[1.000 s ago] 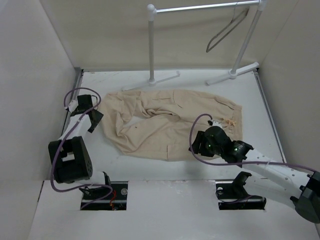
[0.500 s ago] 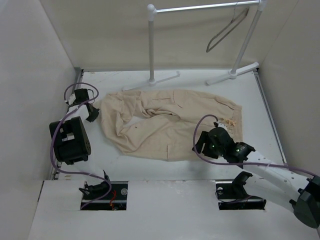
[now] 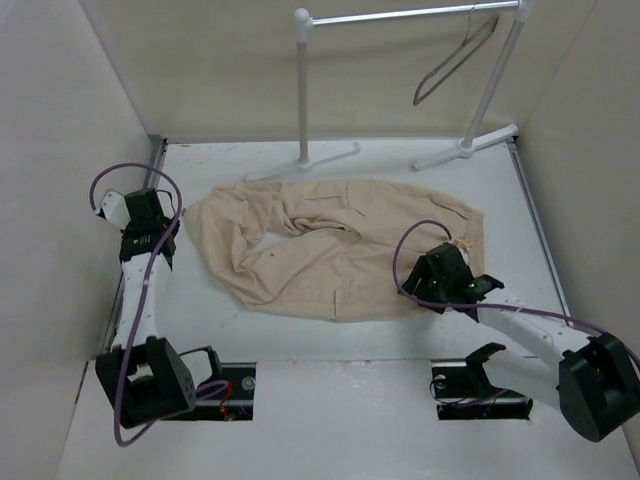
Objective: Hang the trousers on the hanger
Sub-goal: Flatten out the trousers at the center of the board.
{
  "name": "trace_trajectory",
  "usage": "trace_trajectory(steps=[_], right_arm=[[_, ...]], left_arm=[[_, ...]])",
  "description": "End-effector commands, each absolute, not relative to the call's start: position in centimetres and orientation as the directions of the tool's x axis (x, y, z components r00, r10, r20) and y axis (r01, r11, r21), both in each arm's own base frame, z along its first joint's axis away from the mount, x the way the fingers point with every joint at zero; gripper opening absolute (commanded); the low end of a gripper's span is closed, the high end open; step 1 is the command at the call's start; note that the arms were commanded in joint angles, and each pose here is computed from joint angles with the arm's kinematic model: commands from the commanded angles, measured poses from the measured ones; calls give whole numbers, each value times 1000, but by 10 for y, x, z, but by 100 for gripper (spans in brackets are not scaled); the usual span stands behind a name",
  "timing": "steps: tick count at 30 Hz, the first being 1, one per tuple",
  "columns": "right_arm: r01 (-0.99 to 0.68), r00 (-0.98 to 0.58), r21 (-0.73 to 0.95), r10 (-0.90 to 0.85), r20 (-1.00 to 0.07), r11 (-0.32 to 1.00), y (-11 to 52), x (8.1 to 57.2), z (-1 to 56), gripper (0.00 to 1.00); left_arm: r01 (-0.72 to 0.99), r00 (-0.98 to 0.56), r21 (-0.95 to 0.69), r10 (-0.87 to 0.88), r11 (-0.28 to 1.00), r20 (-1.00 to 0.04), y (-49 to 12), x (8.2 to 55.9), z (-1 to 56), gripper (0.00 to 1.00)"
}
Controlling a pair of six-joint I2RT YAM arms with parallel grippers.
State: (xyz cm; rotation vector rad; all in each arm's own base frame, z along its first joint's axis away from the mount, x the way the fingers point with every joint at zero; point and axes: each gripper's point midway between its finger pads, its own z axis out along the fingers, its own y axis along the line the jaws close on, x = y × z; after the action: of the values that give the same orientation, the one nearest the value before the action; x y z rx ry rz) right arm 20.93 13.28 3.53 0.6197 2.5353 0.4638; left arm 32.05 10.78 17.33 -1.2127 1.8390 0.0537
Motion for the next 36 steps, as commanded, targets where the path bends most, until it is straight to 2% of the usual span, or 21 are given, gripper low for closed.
trace_trajectory(steps=[1, 2, 3, 5, 8, 15, 18, 20, 24, 31, 36], right_arm=[[269, -771, 489, 490, -407, 830, 150, 227, 56, 67], [260, -777, 487, 480, -407, 834, 153, 225, 56, 63], [247, -782, 490, 471, -409, 836, 155, 224, 58, 54], [226, -786, 501, 460, -413, 836, 159, 221, 62, 45], [202, -783, 521, 456, -422, 829, 163, 217, 68, 38], [207, -769, 544, 479, -424, 813, 160, 211, 69, 46], [234, -757, 534, 497, -425, 813, 153, 214, 68, 56], [258, -742, 525, 514, -431, 811, 146, 221, 68, 64], [302, -729, 504, 537, -425, 809, 136, 231, 65, 67], [320, -729, 489, 540, -421, 812, 134, 236, 56, 69], [297, -736, 488, 522, -430, 821, 137, 240, 56, 74]], left_arm=[[-745, -234, -382, -750, 547, -618, 99, 332, 126, 25], [-722, -247, -398, -748, 566, -616, 95, 343, 126, 30], [-712, -252, -403, -745, 575, -617, 96, 353, 126, 35], [-704, -274, -396, -739, 590, -615, 97, 369, 120, 40], [-701, -326, -379, -744, 604, -584, 97, 395, 101, 43], [-724, -402, -302, -734, 621, -547, 100, 422, 63, 42], [-750, -440, -246, -740, 614, -509, 101, 416, 39, 22], [-765, -448, -217, -744, 606, -496, 102, 409, 28, 14], [-793, -414, -214, -763, 570, -497, 112, 392, 29, 3], [-817, -288, -238, -729, 525, -621, 131, 352, 86, 0], [-863, -244, -223, -763, 452, -599, 140, 308, 78, 1]])
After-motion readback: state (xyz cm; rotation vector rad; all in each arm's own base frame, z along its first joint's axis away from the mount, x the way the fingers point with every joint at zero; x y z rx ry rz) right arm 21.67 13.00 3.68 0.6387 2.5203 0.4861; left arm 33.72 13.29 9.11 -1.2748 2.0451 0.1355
